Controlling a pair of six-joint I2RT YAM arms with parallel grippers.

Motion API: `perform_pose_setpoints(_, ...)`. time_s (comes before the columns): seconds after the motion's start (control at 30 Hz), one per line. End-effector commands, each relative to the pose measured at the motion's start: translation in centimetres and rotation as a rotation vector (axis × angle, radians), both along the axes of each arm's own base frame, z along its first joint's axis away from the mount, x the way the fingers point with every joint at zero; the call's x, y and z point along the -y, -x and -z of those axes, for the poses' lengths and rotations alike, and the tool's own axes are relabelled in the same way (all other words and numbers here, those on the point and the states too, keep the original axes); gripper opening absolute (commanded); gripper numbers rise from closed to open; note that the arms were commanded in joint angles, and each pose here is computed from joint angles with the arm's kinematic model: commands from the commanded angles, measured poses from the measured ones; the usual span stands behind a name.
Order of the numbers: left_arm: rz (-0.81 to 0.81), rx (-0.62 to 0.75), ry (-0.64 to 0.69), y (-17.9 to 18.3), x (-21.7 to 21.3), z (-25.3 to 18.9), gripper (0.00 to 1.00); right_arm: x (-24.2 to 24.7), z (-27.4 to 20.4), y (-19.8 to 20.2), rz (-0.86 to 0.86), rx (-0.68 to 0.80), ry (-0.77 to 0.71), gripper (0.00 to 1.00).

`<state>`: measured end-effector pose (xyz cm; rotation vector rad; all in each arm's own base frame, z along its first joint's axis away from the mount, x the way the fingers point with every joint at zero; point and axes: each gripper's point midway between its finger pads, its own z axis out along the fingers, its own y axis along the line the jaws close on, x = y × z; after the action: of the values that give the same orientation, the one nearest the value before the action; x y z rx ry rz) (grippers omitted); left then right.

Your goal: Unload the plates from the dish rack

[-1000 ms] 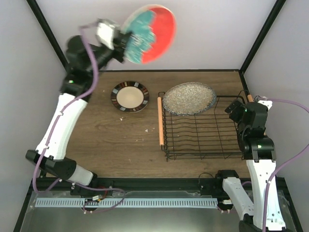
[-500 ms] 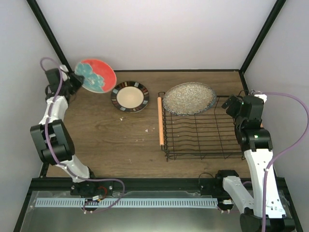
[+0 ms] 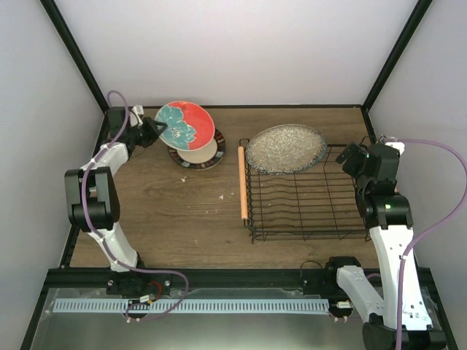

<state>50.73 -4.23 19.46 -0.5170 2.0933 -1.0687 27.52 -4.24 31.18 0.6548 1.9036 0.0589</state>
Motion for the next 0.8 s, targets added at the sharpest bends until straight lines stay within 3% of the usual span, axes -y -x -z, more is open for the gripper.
perform_pose_setpoints(0.0,0.077,0.105,0.016,-1.4,1.9,-2.0,0.04,0.3,-2.2,0.7,0.021,0.046,0.007,1.0)
perform_pose_setpoints(0.43,0.182,0.042,-0.033,-1.9,6.6,2.0,0.04,0.7,-2.2,1.4,0.045,0.047,0.009,1.0)
perform_pose_setpoints(0.77,0.169,0.001,-0.072,-1.3,6.3,3.2,0.05,0.9,-1.9,1.6,0.059,0.041,0.008,1.0)
